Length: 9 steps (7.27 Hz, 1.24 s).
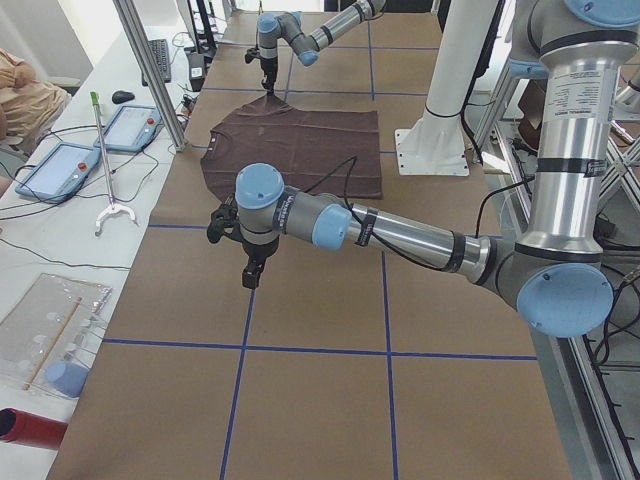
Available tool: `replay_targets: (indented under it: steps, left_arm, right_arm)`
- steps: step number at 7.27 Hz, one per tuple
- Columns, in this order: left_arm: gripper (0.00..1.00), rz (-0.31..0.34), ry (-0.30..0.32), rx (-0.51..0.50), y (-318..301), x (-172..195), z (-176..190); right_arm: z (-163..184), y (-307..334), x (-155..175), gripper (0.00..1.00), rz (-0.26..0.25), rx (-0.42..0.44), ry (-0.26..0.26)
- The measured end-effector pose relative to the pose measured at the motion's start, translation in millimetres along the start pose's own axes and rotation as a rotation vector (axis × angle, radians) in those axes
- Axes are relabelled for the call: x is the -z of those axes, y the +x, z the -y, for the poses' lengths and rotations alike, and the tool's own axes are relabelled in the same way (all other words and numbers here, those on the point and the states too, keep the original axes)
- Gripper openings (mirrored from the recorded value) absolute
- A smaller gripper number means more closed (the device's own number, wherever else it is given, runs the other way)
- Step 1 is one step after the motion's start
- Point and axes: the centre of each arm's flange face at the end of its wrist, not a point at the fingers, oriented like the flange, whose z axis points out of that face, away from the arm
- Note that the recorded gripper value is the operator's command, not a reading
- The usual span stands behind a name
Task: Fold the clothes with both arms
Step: 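Move the right gripper to the sleeve nearest it and grasp it, then fold the sleeve inward onto the shirt body with the right gripper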
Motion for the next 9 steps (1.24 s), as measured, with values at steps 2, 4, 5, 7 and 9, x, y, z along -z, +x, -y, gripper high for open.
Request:
replay_targets:
  steps: [2, 4, 5, 7, 9]
  left_arm:
    - [1.0, 0.0, 0.0, 0.0, 0, 0, 0]
    - [1.0, 0.0, 0.002, -0.002, 1, 2, -1]
    - [1.0, 0.0, 0.004, -0.003, 2, 3, -2]
    - [1.0, -0.002, 0.009, -0.006, 5, 6, -2]
    - [1.0, -0.005, 0.015, -0.017, 11, 5, 3]
  right_arm:
    - [-2, -26, 13, 0.0, 0.032, 0.021, 0.01]
    - [-19, -100, 37, 0.0, 0.101, 0.033, 0.019]
    - [-35, -145, 41, 0.0, 0.117, 0.04, 0.039]
    - [-45, -203, 27, 0.99, 0.086, 0.04, 0.094]
    - [-37, -213, 22, 1.0, 0.072, 0.042, 0.113]
